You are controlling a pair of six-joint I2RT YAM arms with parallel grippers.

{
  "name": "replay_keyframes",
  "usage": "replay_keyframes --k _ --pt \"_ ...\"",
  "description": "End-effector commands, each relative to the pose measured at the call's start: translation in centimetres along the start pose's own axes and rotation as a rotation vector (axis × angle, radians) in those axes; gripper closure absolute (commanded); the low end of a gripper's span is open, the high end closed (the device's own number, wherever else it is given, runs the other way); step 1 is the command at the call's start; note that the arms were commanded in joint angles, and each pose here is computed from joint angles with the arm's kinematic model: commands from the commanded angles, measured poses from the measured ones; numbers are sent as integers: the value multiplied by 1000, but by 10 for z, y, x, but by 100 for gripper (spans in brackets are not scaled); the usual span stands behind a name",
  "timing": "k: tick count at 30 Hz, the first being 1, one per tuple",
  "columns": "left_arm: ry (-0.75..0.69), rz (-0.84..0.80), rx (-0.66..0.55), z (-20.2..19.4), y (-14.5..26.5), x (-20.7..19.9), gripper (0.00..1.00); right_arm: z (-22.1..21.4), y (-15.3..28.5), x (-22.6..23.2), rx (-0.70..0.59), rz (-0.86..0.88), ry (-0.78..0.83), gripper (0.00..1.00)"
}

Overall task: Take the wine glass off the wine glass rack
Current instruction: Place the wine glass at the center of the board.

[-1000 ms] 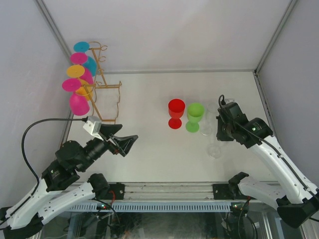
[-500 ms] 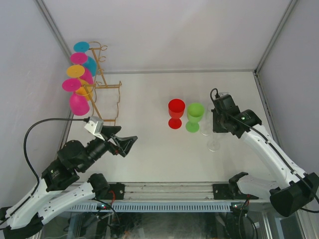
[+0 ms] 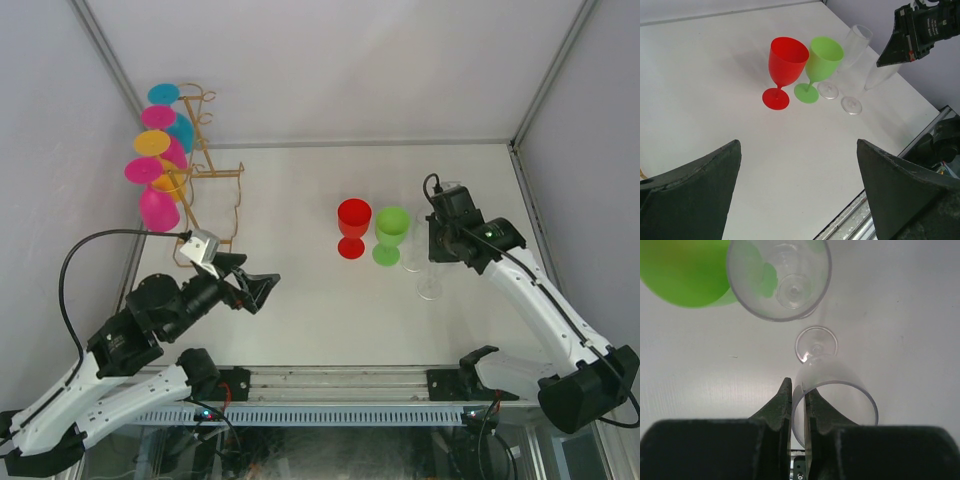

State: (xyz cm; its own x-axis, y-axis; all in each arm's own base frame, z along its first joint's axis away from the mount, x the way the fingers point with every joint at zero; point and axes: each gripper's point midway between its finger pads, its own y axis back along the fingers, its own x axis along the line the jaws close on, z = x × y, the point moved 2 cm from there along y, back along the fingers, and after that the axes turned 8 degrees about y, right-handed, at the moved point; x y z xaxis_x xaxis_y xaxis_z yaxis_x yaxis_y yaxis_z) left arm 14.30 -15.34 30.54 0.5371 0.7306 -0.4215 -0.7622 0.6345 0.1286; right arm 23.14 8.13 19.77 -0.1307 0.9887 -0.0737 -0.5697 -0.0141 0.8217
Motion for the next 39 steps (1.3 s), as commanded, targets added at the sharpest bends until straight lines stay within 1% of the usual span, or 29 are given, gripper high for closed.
replay_keyframes --k 1,6,11,14,18,23,29,35,39 --pt "12 -19 -58 27 7 -10 0 6 -10 -7 -16 -25 12 99" --pt "4 -13 -48 24 11 -7 0 10 -13 -5 -23 -6 6 95" --pt "2 -5 -49 24 12 -5 0 8 -11 -7 -13 -7 5 87" --pt "1 -7 -43 23 12 -6 0 9 -9 -6 -21 1 4 80" --pt "-8 2 -20 20 9 -5 0 12 -7 -4 -35 24 5 74" --pt "-30 26 18 13 5 -1 0 17 -2 0 -51 46 4 73" --pt "-39 108 52 7 5 12 0 22 8 -2 -89 52 3 63" --pt "-35 194 99 -4 3 25 0 25 15 -2 -118 65 2 61" --pt "-33 244 118 -10 -1 32 0 28 20 -1 -137 74 8 59"
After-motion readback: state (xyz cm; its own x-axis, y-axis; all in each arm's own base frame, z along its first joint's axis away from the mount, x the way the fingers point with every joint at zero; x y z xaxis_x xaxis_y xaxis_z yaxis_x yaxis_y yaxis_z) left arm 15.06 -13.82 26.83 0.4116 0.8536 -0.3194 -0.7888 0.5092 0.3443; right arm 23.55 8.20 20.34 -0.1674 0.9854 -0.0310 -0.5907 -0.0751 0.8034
